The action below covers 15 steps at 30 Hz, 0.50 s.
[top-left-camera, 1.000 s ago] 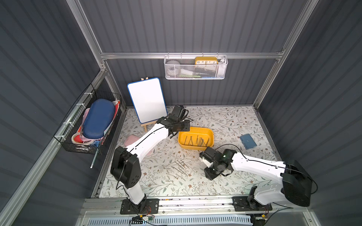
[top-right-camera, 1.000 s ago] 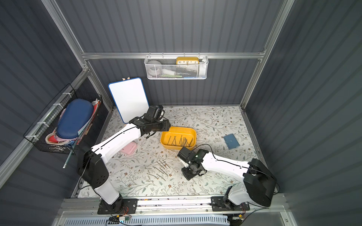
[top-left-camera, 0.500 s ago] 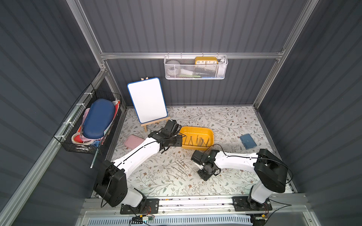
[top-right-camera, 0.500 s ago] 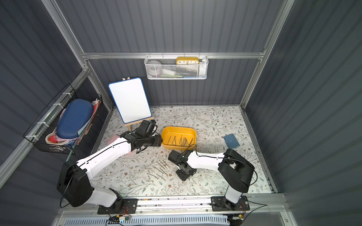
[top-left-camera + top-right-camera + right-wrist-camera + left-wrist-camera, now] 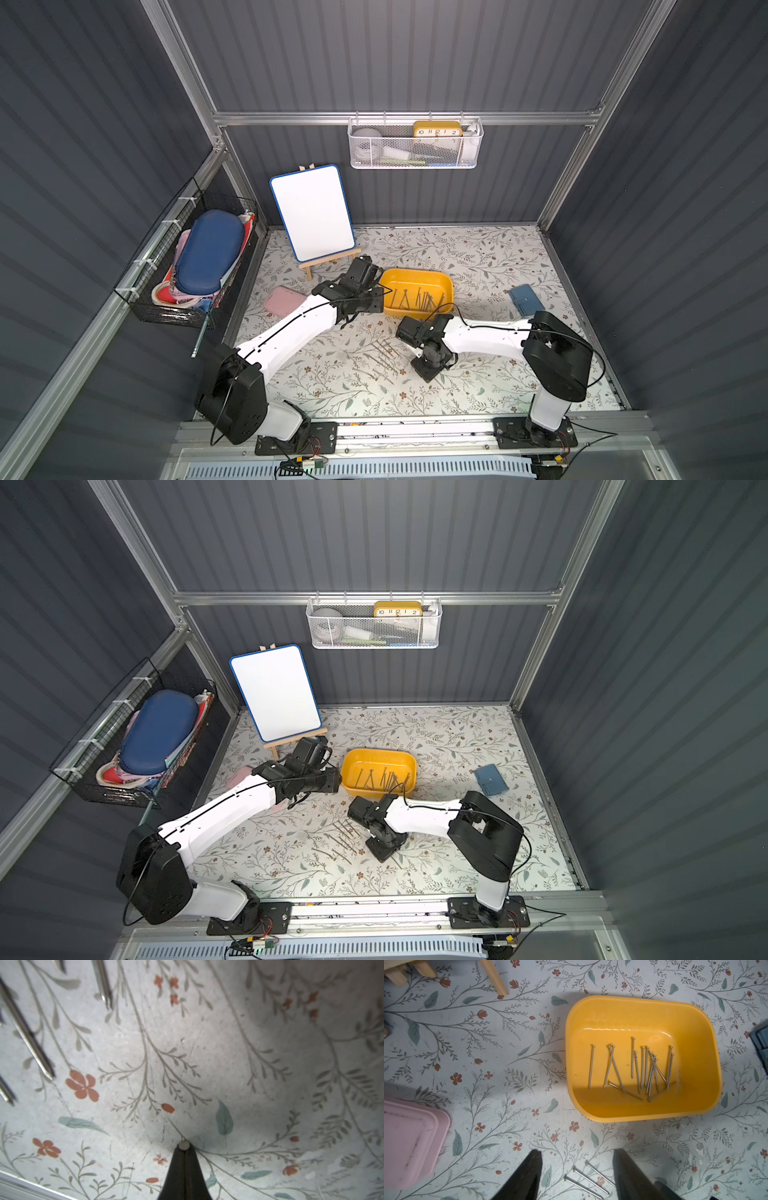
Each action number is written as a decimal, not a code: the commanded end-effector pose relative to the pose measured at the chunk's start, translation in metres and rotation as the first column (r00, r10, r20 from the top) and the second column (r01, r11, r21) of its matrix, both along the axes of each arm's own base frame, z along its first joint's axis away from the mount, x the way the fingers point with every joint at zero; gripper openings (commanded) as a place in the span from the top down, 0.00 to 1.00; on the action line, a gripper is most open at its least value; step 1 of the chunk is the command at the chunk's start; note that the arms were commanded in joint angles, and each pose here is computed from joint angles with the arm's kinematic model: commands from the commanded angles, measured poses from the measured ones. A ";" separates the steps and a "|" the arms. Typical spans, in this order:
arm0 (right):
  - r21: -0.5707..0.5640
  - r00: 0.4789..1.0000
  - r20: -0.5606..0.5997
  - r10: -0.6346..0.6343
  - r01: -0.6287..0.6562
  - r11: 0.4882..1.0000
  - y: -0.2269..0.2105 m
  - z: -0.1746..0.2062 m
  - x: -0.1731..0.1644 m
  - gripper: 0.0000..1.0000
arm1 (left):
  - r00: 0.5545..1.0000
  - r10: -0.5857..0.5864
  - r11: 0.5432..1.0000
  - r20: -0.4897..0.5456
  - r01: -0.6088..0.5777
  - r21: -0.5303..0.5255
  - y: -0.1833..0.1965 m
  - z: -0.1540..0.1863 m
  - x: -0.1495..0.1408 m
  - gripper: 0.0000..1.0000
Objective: Put the nails on the desktop into the storage box
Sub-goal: Pick up the nail from the center of the board.
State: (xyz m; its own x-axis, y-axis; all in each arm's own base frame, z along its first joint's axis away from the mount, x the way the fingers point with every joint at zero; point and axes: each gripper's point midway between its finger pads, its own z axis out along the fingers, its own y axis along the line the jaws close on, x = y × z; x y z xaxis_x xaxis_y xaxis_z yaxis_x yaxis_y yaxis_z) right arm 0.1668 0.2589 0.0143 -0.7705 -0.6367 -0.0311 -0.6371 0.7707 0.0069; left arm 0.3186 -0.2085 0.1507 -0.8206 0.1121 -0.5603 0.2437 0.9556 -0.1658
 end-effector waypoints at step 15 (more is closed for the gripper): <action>0.445 0.848 0.059 -0.527 0.450 0.774 -0.010 0.152 0.187 1.00 | 0.998 0.053 0.999 -0.023 -0.052 0.012 0.018 -0.008 -0.015 0.41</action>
